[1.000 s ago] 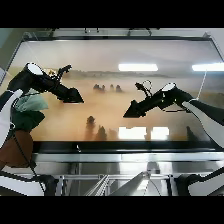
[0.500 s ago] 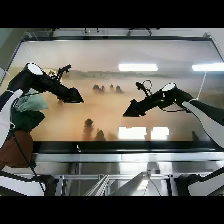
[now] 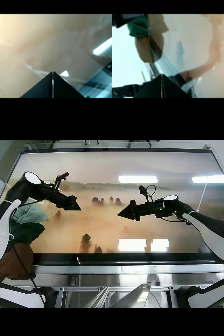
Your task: Fold the shirts.
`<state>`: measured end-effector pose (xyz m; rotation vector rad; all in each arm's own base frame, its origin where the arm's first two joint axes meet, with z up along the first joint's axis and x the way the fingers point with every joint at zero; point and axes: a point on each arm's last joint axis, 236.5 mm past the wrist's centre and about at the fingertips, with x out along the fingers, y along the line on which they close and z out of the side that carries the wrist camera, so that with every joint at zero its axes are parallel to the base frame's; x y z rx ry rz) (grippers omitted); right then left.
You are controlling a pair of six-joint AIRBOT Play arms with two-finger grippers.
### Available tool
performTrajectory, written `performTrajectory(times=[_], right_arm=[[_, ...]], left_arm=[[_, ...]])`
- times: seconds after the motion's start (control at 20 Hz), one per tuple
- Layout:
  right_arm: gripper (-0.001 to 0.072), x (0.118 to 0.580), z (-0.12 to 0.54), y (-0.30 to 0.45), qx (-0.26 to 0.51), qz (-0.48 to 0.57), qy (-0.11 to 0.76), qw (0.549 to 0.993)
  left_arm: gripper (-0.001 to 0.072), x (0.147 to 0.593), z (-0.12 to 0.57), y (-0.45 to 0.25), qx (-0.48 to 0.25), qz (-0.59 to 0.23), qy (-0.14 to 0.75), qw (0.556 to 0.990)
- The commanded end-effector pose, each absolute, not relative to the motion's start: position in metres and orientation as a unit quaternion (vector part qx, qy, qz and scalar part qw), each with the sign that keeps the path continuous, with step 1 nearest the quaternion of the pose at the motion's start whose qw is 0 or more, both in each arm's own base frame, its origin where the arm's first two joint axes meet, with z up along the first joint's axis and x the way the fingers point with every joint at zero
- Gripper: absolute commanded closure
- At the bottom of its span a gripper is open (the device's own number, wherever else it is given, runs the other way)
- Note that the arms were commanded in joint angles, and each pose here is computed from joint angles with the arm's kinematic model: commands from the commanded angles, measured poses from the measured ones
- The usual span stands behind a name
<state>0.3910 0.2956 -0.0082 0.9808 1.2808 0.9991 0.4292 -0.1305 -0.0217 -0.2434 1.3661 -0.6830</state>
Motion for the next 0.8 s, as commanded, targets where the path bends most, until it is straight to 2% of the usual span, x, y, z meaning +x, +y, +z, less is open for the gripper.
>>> performTrajectory(times=[0.0, 0.05, 0.1, 0.15, 0.2, 0.25, 0.3, 0.4, 0.5, 0.65, 0.75], right_arm=[[0.0697, 0.411, 0.016, 0.296, 0.425, 0.456, 0.494, 0.606], [0.0697, 0.415, 0.019, 0.294, 0.42, 0.459, 0.487, 0.613], [0.0697, 0.418, 0.021, 0.292, 0.419, 0.459, 0.482, 0.618], [0.0693, 0.422, 0.023, 0.288, 0.42, 0.457, 0.478, 0.621], [0.0615, 0.427, 0.024, 0.283, 0.418, 0.457, 0.472, 0.627], [0.0413, 0.433, 0.025, 0.276, 0.413, 0.457, 0.461, 0.639], [0.0303, 0.439, 0.024, 0.267, 0.413, 0.452, 0.455, 0.647], [0.0293, 0.45, 0.022, 0.247, 0.418, 0.438, 0.446, 0.659], [0.0125, 0.458, 0.017, 0.224, 0.418, 0.421, 0.444, 0.671], [0.0107, 0.464, 0.008, 0.201, 0.412, 0.402, 0.445, 0.686], [0.0108, 0.467, 0.008, 0.196, 0.415, 0.398, 0.442, 0.689]], left_arm=[[0.0703, 0.474, 0.034, -0.085, -0.077, -0.275, 0.562, 0.776], [0.0702, 0.49, 0.059, -0.067, -0.073, -0.263, 0.533, 0.801], [0.0669, 0.506, 0.083, -0.046, -0.07, -0.246, 0.503, 0.826], [0.0395, 0.518, 0.102, -0.028, -0.068, -0.228, 0.475, 0.847], [0.0162, 0.532, 0.118, -0.005, -0.07, -0.201, 0.444, 0.87], [-0.0004, 0.546, 0.126, 0.02, -0.082, -0.169, 0.416, 0.89], [-0.0005, 0.558, 0.129, 0.042, -0.09, -0.141, 0.393, 0.904], [-0.0005, 0.576, 0.118, 0.083, -0.104, -0.096, 0.37, 0.918], [-0.0005, 0.589, 0.093, 0.118, -0.12, -0.061, 0.363, 0.922], [-0.0005, 0.601, 0.035, 0.143, -0.138, -0.035, 0.385, 0.912], [-0.0005, 0.601, -0.009, 0.144, -0.122, -0.03, 0.42, 0.899]])
